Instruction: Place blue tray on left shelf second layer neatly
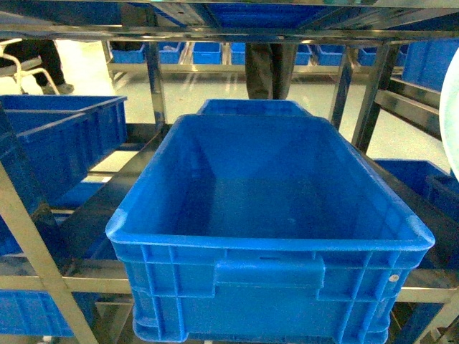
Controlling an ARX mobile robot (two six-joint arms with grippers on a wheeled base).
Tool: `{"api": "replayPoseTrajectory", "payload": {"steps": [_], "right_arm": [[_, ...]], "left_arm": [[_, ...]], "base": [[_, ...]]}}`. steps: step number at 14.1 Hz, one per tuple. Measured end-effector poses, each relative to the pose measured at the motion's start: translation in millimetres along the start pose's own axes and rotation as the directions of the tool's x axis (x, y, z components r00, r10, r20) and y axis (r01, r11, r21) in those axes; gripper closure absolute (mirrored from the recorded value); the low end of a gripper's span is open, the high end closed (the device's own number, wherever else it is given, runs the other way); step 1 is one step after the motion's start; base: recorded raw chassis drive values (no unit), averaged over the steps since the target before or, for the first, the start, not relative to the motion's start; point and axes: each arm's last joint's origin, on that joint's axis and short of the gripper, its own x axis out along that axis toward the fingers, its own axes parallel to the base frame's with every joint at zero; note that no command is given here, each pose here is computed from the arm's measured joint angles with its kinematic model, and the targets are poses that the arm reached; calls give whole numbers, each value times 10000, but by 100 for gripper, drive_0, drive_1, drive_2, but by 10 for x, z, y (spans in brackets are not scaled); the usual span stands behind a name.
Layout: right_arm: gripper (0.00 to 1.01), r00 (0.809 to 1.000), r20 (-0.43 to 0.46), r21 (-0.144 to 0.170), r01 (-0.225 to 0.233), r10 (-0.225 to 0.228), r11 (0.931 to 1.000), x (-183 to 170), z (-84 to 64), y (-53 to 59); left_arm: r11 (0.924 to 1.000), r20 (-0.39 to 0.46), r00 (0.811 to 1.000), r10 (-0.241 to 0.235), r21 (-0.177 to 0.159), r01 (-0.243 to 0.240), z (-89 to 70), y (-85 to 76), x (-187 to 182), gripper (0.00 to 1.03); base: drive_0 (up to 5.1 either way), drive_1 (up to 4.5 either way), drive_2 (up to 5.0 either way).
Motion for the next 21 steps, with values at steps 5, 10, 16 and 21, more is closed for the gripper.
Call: {"api": "replayPoseTrajectory", "payload": {"steps": [5,10,16,21], "right_arm": [[99,9403,-3295,1400,-405,851,9893,54,-28,15],[99,9091,-3927,3067,-128,1388,9517,477,-223,181],[99,9016,-4087,2947,-162,1414,9554,1356,-371,783],[99,9158,-3915,2714,220,895,9622,1813,-467,1034]], "left_arm": [[10000,0,10000,0,0,0,0,0,0,5],[10000,0,10000,0,0,0,0,0,0,5],[10000,0,10000,0,0,0,0,0,0,5],[10000,0,10000,0,0,0,0,0,0,5]], "base": [[0,0,0],[0,0,0],[0,0,0],[0,0,0]]}}
